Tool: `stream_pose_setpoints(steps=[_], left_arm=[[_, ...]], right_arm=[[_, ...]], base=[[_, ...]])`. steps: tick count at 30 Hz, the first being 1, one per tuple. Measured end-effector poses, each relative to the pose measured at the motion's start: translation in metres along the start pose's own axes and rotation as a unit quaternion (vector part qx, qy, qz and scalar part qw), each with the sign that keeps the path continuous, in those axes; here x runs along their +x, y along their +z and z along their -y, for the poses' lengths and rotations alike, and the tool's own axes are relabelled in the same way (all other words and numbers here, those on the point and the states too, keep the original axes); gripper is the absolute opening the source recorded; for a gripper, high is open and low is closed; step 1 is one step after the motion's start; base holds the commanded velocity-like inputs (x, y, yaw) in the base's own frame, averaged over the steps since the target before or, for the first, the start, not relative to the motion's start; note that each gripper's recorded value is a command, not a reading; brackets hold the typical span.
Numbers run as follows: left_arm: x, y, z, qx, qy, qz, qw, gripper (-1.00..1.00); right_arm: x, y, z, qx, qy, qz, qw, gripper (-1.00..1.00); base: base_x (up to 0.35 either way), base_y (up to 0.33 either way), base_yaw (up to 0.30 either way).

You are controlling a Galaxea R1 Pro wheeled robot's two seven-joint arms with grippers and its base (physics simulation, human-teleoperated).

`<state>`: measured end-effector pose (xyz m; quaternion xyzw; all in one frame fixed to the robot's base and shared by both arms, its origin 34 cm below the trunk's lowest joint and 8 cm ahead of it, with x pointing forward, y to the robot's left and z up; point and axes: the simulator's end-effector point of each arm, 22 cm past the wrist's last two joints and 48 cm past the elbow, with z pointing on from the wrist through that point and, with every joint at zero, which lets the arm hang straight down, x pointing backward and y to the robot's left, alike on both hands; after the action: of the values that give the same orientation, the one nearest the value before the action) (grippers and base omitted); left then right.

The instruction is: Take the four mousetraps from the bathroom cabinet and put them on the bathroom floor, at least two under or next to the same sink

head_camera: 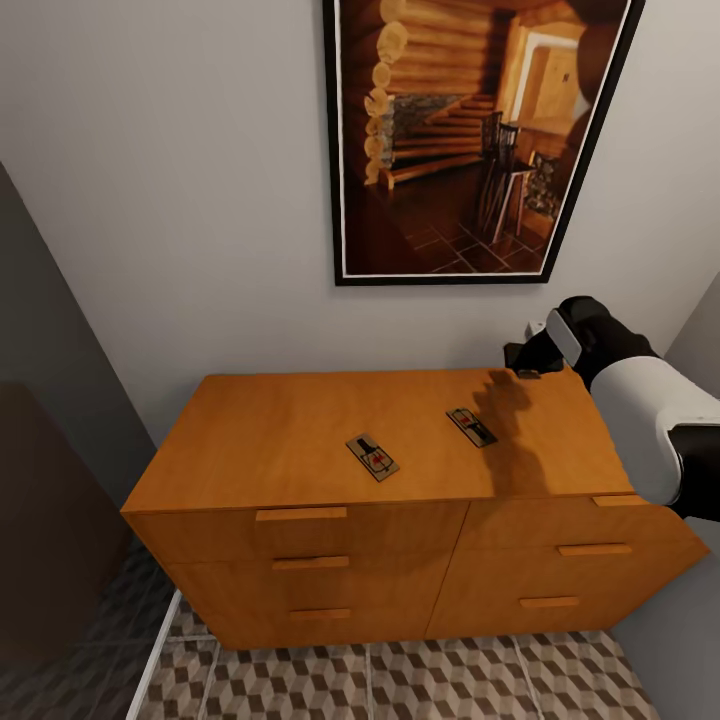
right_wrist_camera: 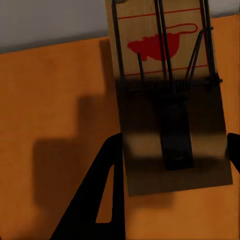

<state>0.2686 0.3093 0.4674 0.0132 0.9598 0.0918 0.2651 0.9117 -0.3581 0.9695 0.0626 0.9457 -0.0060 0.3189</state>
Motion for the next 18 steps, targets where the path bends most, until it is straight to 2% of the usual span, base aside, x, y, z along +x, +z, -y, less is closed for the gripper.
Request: stream_pose_setpoints(steps=[6,18], left_arm=[[-0.0001,0.0001,0.0001,0.0,0.0,0.0,1.0,1.0],[-0.0003,0.0004,0.0001,0.0,0.0,0.0,1.0,1.0]], right_arm=[[-0.0018,-0.0008,0.0,0.0,-0.001,0.002,1.0,-1.0],[-0.0022,-0.0006,0.0002,0.001,-0.001,0.003,1.0,-1.0]], base=[[-0.068,0.0,0.0],[-0.31,0.0,0.0]])
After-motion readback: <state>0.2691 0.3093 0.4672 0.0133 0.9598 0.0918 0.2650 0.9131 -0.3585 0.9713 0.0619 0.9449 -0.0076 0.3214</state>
